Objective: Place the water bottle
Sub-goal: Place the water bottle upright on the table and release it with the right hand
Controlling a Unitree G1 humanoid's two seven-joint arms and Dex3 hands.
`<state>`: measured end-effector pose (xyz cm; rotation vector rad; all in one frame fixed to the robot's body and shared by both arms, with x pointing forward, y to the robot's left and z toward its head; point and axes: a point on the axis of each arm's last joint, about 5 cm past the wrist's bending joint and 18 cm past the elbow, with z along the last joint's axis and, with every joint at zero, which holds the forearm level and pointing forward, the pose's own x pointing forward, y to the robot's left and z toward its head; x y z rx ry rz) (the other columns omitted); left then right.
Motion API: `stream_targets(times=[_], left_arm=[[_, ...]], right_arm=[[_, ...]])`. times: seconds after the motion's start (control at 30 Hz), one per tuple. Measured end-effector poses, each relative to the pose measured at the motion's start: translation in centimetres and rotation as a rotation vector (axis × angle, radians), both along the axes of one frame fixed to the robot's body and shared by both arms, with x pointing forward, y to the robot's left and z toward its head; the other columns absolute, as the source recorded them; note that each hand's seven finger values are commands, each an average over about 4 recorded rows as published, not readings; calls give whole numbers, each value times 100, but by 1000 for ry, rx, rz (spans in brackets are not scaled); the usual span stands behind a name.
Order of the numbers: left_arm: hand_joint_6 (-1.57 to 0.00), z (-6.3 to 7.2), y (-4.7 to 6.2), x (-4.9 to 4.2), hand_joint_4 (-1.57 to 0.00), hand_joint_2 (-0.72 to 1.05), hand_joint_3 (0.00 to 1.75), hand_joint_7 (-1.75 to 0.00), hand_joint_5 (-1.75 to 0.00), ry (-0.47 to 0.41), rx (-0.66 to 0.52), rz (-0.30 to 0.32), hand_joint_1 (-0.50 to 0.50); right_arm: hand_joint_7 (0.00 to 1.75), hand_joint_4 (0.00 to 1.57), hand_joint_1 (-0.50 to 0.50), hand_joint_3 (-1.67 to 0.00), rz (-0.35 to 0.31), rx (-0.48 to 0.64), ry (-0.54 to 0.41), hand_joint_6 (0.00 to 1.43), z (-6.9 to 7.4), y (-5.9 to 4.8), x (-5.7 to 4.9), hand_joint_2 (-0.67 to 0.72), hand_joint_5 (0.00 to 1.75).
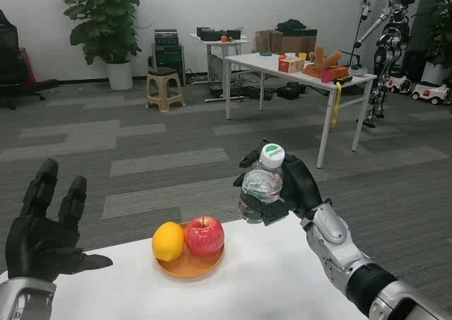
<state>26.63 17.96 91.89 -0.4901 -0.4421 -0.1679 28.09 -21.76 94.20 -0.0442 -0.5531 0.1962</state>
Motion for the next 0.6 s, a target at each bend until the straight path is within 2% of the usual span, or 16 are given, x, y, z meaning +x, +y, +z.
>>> stream_targets(times=[0.2,0.27,0.4,0.6], left_arm=[[0,-40,-85,-31,0,-10,7,0,-10,5,13,4,-50],[0,-44,-92,-34,0,-10,2,0,-10,6,11,3,-50],[0,-47,-93,-40,0,-10,9,0,-10,5,10,4,-50],[0,-50,-90,-52,0,-10,4,0,-10,4,8,5,-50]], right_arm=[[126,146,-1,-159,-33,23,9,86,-73,-94,-132,-54,97],[126,146,-3,-159,-36,22,11,86,-80,-104,-141,-54,102],[126,146,0,-159,-36,23,10,86,-77,-105,-141,-54,97],[126,146,-2,-159,-35,23,8,86,-74,-102,-141,-54,97]])
